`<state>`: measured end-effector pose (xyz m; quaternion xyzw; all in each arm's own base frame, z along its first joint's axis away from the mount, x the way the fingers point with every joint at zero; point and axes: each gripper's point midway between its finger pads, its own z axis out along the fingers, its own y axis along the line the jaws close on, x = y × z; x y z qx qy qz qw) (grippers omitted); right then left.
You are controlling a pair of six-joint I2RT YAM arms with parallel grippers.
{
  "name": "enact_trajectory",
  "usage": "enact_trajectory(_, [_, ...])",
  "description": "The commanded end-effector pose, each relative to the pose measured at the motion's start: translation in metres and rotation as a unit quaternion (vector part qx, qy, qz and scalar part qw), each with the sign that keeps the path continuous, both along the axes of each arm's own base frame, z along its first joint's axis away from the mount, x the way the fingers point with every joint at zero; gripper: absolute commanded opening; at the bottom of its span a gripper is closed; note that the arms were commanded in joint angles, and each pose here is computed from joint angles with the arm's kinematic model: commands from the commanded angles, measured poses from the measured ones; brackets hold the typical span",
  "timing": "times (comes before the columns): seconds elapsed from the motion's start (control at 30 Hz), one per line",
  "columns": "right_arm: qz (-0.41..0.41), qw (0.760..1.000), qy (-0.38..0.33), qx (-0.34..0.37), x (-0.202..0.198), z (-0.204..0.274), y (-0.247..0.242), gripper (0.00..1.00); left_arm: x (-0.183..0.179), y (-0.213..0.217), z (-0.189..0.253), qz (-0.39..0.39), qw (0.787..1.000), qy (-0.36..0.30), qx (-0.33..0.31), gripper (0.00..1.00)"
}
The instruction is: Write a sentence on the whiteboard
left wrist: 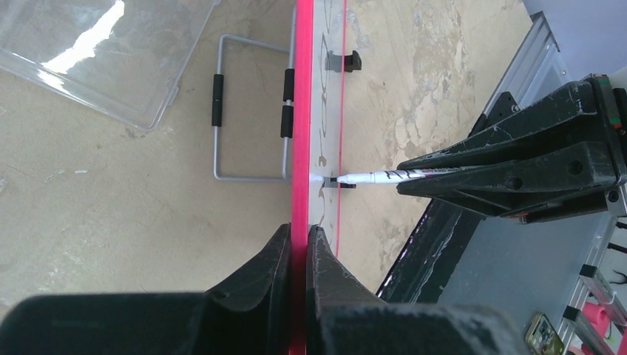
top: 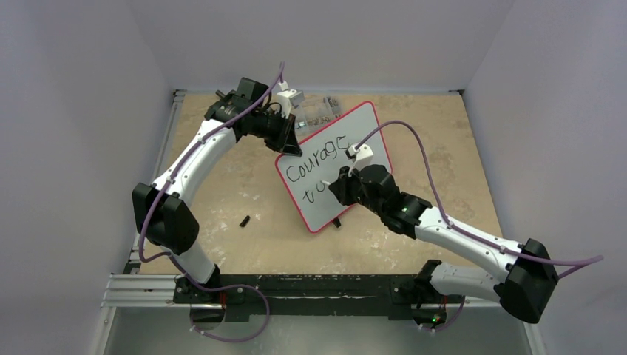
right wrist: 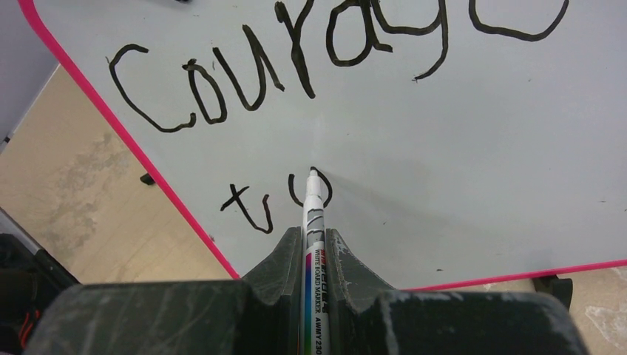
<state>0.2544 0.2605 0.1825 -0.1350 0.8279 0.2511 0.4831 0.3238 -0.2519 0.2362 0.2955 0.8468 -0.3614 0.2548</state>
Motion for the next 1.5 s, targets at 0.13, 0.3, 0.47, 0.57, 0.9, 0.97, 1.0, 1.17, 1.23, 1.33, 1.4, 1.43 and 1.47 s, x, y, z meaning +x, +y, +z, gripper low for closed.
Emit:
enact_trajectory(0.13, [0.035,0.998,-0.02,0.04,0.001,0.021,0.019,0.0,0.011,0.003,0.004,0.006,0.999,-0.031,0.013,0.0])
enact_trajectory(0.3, [0.044,0.998,-0.017,0.038,-0.003,0.015,0.019,0.0,0.011,0.003,0.003,0.006,0.999,-0.029,0.013,0.0])
enact_trajectory(0.47, [0.043,0.998,-0.02,0.039,-0.007,0.017,0.013,0.0,0.011,0.003,0.003,0.006,0.999,-0.03,0.014,0.0])
enact_trajectory(0.57, [0.035,0.998,-0.027,0.042,-0.011,0.024,0.005,0.0,0.011,0.003,0.003,0.007,0.999,-0.031,0.014,0.0])
enact_trajectory(0.9, [0.04,0.998,-0.02,0.039,-0.032,0.016,-0.015,0.0,0.01,-0.004,0.011,0.009,1.0,-0.027,-0.009,0.0])
enact_trajectory(0.97, [0.046,0.998,-0.013,0.042,-0.037,0.011,-0.016,0.0,0.011,-0.005,0.012,0.012,1.0,-0.024,-0.012,0.0])
enact_trajectory(1.0, [0.048,0.998,-0.011,0.042,-0.038,0.009,-0.016,0.0,0.012,-0.006,0.012,0.015,1.0,-0.022,-0.013,0.0])
enact_trajectory(1.17, [0.053,0.998,-0.003,0.04,-0.042,-0.003,-0.017,0.0,0.011,-0.001,0.01,0.029,0.999,-0.018,-0.002,0.0])
enact_trajectory(1.23, [0.063,0.997,0.004,0.039,-0.044,-0.009,-0.014,0.0,0.011,0.002,0.007,0.034,0.999,-0.018,0.007,0.0])
enact_trajectory(1.33, [0.072,0.997,0.012,0.037,-0.045,-0.015,-0.01,0.0,0.011,0.006,0.002,0.04,0.999,-0.021,0.018,0.0])
enact_trajectory(1.4, [0.073,0.997,0.014,0.036,-0.044,-0.018,-0.008,0.0,0.012,0.009,-0.002,0.044,0.998,-0.022,0.024,0.0])
enact_trajectory(1.43, [0.074,0.997,0.015,0.035,-0.044,-0.019,-0.007,0.0,0.013,0.009,-0.004,0.046,0.998,-0.022,0.025,0.0])
enact_trajectory(1.47, [0.074,0.997,0.016,0.033,-0.043,-0.02,-0.006,0.0,0.013,0.009,-0.006,0.047,0.998,-0.021,0.024,0.0])
